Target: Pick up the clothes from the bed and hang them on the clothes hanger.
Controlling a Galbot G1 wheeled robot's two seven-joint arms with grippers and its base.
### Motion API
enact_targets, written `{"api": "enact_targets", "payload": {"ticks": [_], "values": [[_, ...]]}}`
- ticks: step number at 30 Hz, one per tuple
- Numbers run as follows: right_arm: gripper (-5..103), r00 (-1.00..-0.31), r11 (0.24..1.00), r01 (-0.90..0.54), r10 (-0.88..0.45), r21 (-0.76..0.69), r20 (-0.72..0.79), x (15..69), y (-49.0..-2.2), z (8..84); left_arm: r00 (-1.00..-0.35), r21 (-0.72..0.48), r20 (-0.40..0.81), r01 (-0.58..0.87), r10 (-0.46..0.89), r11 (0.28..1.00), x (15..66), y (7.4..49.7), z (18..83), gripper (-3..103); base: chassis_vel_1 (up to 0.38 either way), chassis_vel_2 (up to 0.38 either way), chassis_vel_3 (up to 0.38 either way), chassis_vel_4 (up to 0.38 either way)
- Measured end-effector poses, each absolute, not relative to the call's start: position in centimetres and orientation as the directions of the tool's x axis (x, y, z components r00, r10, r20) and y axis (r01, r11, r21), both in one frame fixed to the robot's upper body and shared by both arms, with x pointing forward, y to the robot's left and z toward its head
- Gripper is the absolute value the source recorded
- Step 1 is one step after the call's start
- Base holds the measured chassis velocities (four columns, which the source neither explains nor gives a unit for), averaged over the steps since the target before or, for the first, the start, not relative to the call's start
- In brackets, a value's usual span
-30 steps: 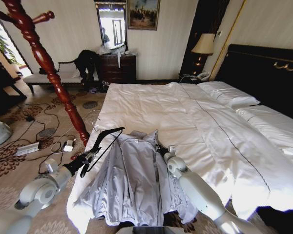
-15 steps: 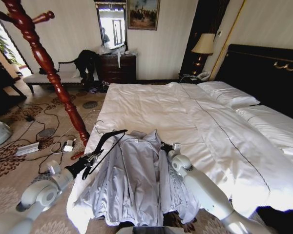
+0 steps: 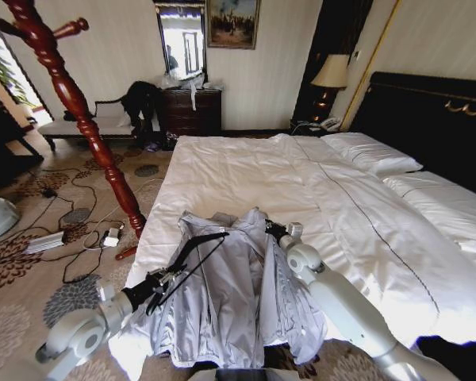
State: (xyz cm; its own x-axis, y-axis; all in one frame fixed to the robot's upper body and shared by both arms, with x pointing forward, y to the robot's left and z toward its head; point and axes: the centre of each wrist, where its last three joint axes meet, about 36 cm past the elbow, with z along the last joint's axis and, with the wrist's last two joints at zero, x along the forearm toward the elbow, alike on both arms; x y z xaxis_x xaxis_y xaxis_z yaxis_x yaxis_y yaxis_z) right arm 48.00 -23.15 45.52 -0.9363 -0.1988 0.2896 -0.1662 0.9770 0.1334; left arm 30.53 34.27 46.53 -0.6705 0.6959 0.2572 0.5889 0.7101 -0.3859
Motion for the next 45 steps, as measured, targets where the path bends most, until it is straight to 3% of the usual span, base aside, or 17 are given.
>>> {"api": "enact_targets", "payload": {"ticks": [15, 35, 45], "values": [[0, -0.933, 0.96, -0.223, -0.261, 0.168, 0.249, 46.3, -23.7, 49.3, -0.527, -0.548, 0.185, 0.645, 0.829, 0.532, 34.9, 35.2, 46.7, 17, 0.0, 0.0, 0.0, 0.0], [0, -0.897, 0.917, -0.328, -0.377, 0.226, 0.23, 46.3, -20.9, 51.6, -0.485, -0.596, 0.176, 0.64, 0.857, 0.485, 36.0, 33.7, 43.6, 17, 0.0, 0.0, 0.0, 0.0], [0, -0.89, 0.915, -0.33, -0.384, 0.233, 0.248, 45.4, -21.1, 51.3, -0.445, -0.61, 0.109, 0.676, 0.889, 0.413, 38.4, 31.5, 42.7, 17, 0.0, 0.0, 0.0, 0.0]]}}
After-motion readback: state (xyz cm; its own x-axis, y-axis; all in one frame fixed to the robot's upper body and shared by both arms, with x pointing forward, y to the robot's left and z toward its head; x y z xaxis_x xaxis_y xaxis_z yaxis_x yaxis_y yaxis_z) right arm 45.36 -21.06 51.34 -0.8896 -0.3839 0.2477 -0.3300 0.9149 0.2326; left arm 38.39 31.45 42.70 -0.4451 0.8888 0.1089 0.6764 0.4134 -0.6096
